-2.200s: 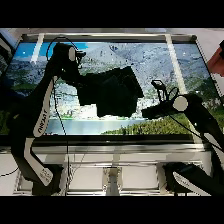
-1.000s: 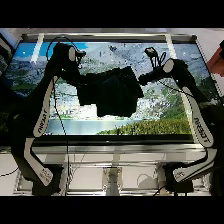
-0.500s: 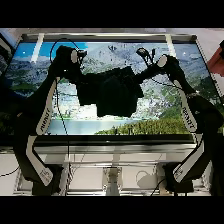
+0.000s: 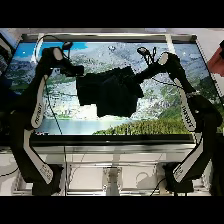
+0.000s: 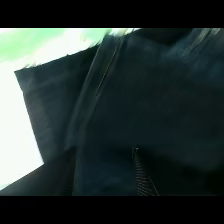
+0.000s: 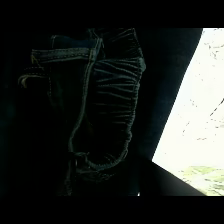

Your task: Fold the clothes and pants, and hang the long-sleeved shirts on hangers.

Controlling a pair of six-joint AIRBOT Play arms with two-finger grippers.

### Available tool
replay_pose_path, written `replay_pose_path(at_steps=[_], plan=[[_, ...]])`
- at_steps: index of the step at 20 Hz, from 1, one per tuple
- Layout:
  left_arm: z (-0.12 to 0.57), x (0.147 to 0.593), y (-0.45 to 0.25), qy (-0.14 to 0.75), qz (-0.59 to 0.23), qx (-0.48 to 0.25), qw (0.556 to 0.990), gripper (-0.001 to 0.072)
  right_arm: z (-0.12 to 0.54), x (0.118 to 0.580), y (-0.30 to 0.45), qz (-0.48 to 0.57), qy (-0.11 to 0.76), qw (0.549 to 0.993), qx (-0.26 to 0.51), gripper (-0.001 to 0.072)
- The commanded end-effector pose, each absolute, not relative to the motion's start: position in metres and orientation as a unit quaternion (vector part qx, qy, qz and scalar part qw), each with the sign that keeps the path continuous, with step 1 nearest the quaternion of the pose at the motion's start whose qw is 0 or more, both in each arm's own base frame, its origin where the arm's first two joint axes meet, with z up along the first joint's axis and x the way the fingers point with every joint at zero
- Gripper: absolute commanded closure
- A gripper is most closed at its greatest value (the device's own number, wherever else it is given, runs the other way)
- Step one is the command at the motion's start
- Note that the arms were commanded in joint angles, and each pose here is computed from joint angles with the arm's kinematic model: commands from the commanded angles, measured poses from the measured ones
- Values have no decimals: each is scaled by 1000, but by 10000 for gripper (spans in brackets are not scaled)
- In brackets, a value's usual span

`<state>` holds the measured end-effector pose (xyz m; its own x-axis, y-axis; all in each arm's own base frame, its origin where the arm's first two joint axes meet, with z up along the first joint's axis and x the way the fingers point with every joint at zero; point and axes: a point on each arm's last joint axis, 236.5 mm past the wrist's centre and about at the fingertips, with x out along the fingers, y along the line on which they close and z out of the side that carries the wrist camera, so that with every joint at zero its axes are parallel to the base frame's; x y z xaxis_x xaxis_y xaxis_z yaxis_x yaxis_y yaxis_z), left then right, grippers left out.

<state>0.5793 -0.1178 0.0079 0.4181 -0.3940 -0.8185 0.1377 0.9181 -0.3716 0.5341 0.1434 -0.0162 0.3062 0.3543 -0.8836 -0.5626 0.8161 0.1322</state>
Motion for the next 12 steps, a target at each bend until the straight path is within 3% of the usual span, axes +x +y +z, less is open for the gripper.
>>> replay_pose_path(at_steps=[1,12], plan=[[48,617,-110,415,-254,-349,801,289,-17,524,149,295,531,790,-82,275],[-65,638,-132,450,-218,-246,830,273,-16,513,159,294,552,779,-37,275]])
